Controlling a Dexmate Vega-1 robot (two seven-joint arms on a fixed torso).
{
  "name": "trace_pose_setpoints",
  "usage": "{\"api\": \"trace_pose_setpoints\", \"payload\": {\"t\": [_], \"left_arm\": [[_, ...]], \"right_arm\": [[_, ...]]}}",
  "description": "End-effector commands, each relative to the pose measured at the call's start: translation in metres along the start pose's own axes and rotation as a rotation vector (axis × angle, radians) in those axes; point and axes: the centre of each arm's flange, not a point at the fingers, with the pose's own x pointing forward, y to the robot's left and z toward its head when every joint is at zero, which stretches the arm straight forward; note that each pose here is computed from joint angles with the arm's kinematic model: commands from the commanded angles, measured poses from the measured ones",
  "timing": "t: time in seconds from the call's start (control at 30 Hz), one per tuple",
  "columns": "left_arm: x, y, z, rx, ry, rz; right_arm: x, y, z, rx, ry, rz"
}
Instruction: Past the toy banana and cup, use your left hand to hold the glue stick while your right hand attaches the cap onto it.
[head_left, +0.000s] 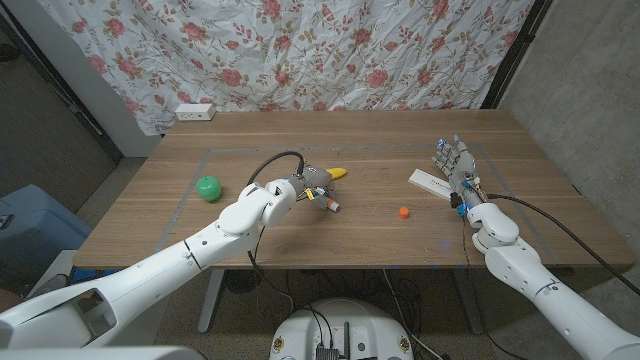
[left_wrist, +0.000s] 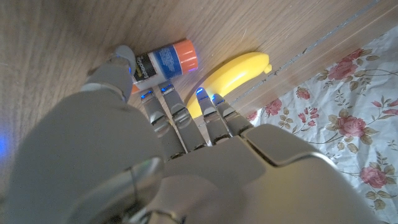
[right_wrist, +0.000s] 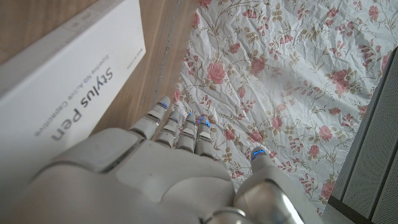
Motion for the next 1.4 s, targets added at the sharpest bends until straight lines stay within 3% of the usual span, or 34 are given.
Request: {"api": "trace_pose_setpoints", "payload": {"t": [0.03,1.4], "left_arm": [[0.001,0.000,-0.001,0.007,0.011,0.030],[-0.009,0.033,-0.018,0.034,0.028,0.126]], "right_arm": [[-0.001,0.000,-0.001,0.004,0.000,-0.007],[-0.004,0.008,0.005,-0.026,0.004,0.026]]}}
